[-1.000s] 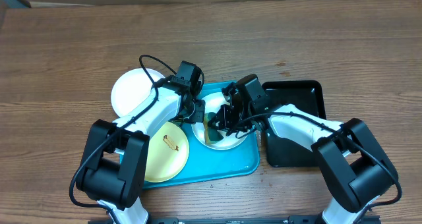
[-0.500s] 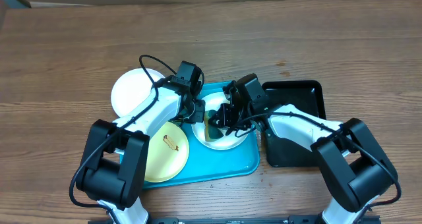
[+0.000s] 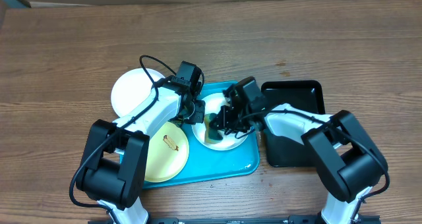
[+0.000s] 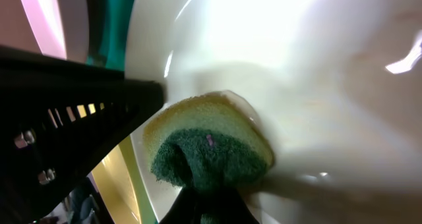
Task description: Clean dirty plates on tray and stack at the side
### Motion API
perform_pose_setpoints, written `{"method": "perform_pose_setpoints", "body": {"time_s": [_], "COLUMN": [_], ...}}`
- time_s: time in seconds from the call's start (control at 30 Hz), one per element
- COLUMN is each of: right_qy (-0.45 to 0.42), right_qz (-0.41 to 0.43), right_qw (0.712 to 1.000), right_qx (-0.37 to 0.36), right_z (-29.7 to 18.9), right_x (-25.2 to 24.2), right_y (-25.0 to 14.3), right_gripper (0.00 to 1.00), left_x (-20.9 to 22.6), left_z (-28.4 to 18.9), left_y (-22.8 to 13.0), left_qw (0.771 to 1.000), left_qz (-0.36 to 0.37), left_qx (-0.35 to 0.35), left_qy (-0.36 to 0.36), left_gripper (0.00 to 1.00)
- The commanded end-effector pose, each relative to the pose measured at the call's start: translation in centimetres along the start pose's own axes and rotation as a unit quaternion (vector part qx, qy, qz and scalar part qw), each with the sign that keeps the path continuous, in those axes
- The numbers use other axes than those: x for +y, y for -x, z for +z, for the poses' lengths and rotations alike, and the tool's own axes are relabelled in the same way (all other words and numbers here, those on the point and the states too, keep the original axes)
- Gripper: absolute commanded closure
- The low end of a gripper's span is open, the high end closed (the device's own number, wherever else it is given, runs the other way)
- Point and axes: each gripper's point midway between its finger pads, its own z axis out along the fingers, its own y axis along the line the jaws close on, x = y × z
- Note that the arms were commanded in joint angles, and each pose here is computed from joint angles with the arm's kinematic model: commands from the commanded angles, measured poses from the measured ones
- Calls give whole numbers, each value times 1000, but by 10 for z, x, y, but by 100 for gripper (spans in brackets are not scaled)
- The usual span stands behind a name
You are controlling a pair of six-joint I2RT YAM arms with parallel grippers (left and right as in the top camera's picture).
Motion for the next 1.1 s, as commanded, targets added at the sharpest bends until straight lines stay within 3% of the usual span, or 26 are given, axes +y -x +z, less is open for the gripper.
{"method": "perform_pose_setpoints", "body": {"time_s": [0.0, 0.23, 0.53, 0.73, 1.07], "right_qy": [-21, -89, -9, -40, -292], "right_qz": [5, -21, -70, -94, 19], "right_qw": [1000, 994, 996, 992, 953], "right_qx": [-18, -53, -55, -75, -77], "right_z": [-15, -48, -66, -102, -166], "right_x": [-18, -22, 42, 71, -36], "right_y": [15, 40, 64, 79, 63], "right_gripper": [96, 96, 96, 96, 96], "left_x": [8, 10, 10, 10, 21], "left_z": [9, 9, 9, 9, -10], "left_y": [-16, -15, -15, -15, -4], "left_qw": [999, 999, 999, 999, 998], "left_qz": [-6, -6, -6, -6, -31], "left_qx": [29, 25, 26, 26, 8], "left_qy": [16, 22, 23, 23, 62], "left_gripper": [96, 95, 96, 96, 96]}}
